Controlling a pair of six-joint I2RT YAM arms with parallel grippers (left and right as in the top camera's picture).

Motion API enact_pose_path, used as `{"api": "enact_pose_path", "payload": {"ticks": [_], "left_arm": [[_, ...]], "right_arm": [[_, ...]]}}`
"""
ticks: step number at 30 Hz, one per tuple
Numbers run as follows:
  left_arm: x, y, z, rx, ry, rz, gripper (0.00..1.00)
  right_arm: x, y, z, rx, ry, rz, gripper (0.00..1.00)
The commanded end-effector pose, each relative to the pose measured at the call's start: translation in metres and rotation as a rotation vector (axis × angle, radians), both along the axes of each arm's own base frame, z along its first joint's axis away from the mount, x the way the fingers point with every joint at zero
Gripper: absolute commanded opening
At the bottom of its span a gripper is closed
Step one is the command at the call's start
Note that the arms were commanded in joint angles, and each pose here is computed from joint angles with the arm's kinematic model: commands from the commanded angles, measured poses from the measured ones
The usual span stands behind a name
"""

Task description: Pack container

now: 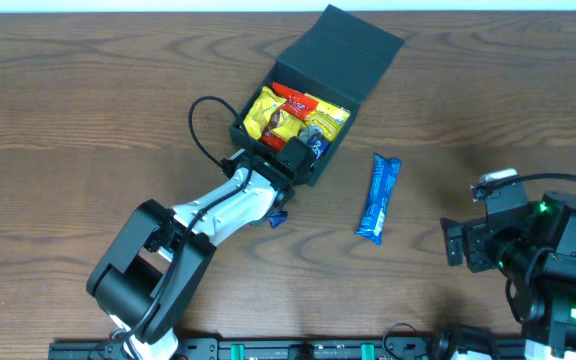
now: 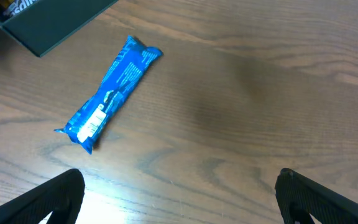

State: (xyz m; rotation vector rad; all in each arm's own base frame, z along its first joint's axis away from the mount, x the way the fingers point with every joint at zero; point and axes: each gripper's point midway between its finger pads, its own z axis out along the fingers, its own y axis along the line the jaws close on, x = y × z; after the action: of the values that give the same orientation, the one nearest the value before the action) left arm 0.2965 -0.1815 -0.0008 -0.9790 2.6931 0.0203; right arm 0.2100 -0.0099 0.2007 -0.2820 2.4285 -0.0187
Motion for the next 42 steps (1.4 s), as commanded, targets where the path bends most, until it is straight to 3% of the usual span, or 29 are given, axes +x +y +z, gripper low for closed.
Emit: {"api": "enact_pose_path", "payload": {"ticks": [1,15,18,22,23,32,42], "left_arm": [[0.003,0.008,0.001,0.029,-0.012,0.009,0.33],[-0.003,0.016,0.049,-0.008,-0.065,0.016,0.32],[-0.003,0.015,0.051,-0.012,-0.071,0.017,0.42],[-0.005,0.015,0.049,-0.012,-0.058,0.013,0.43],[-0.01,0.014,0.048,-0.018,-0.036,0.01,0.51],[-0.042,0.019,0.029,-0.047,0.089,0.084,0.71],[-0.033,0.032,0.006,-0.017,-0.015,0.103,0.72]], "right_arm": [[0.0,0.0,0.0,0.017,-0.001,-0.012,0.99],[0.0,0.0,0.0,0.017,-0.001,-0.012,0.99],[0.0,0.0,0.0,0.017,-0.001,-0.012,0.99],[0.0,0.0,0.0,0.017,-0.001,-0.012,0.99],[0.0,0.0,0.0,0.017,-0.001,-0.012,0.99],[0.0,0.0,0.0,0.017,-0.001,-0.012,0.99],[0.0,0.0,0.0,0.017,-0.001,-0.012,0.99]]}}
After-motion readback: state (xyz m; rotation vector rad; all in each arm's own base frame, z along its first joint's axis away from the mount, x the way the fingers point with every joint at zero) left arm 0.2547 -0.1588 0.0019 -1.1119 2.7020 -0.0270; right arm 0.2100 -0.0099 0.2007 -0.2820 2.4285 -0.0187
